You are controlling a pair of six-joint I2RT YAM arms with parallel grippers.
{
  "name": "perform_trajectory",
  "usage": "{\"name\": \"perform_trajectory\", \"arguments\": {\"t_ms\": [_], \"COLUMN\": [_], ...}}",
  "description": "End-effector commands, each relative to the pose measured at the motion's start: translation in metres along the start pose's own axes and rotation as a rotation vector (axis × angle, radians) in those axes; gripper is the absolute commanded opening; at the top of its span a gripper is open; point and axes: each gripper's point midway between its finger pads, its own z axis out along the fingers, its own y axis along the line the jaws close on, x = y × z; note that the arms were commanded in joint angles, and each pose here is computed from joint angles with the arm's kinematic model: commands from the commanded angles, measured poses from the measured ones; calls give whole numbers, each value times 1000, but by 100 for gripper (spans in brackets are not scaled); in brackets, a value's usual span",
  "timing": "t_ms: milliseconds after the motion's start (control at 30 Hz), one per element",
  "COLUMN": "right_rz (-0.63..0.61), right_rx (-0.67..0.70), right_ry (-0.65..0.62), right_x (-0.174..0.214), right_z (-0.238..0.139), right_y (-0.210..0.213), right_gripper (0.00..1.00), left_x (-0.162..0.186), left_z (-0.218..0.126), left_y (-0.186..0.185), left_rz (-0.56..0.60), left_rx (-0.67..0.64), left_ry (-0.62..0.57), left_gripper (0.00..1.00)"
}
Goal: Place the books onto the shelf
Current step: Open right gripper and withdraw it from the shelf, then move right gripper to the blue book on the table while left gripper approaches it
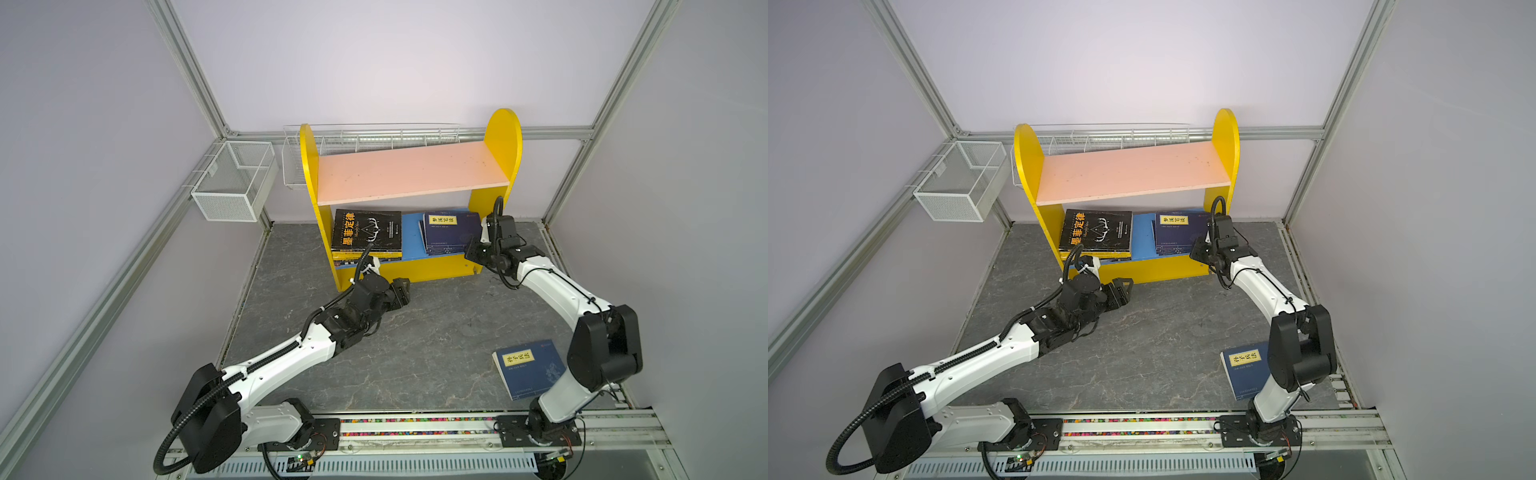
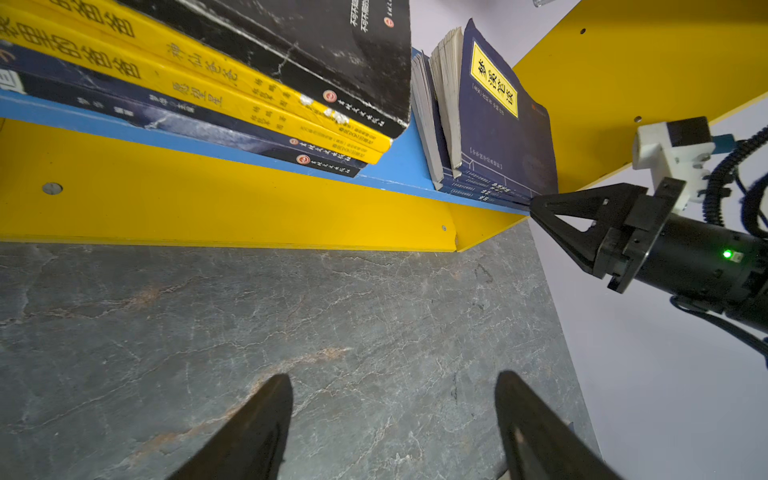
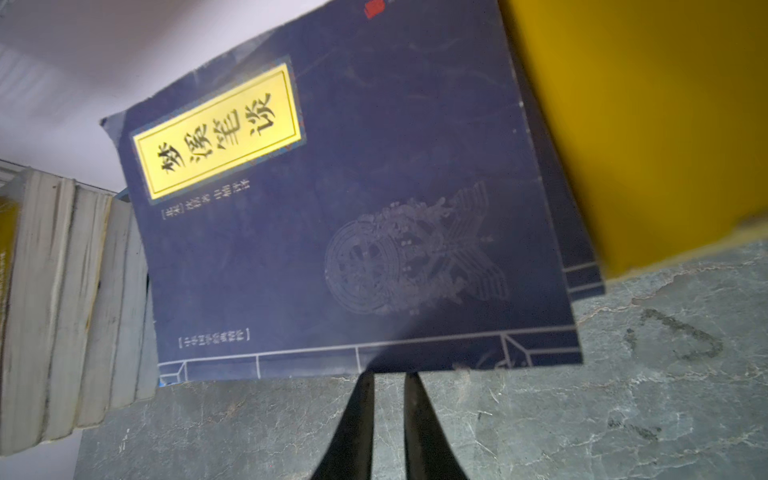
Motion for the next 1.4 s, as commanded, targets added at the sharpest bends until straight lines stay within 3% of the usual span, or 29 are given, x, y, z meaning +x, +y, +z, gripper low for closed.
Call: {"name": "perform_trajectory", "arguments": {"t_ms": [0, 633, 800, 967, 1100, 1167, 1233, 1300, 1333, 1367], "right_rz": [38, 9, 40, 93, 225, 313, 438, 544, 586, 617], "right_rx": [36, 41, 37, 109, 221, 319, 476, 613, 667, 707], "right_ry": [-15, -67, -92, -90, -50, -18, 18, 62, 94, 120], "right_x": [-3, -19, -5, 25, 69, 102, 140, 173, 189, 202], "right_z": [12, 5, -26, -67, -95, -108, -127, -145, -152, -157], "right_y": [-10, -4, -13, -50, -104, -136, -171, -199, -210, -218], "right_gripper": [18, 18, 20, 27, 37, 52, 79, 96, 95, 89], "left_x": [-5, -2, 1, 5, 11, 13, 15, 17, 18, 18], "left_z": [-3, -1, 1, 6, 12, 14, 17, 19, 20, 20], "left_y": [1, 3, 3, 4, 5, 6, 5, 5, 5, 4], "left_rz": [4, 9, 13, 12, 7, 4, 5, 6, 8, 7], "left_rx": [-6, -6, -4, -1, 4, 7, 12, 16, 17, 19], "left_ry": [-14, -5, 6, 13, 26, 28, 34, 41, 44, 47], "left_gripper": [77, 77, 77, 77, 77, 77, 77, 77, 77, 77]}}
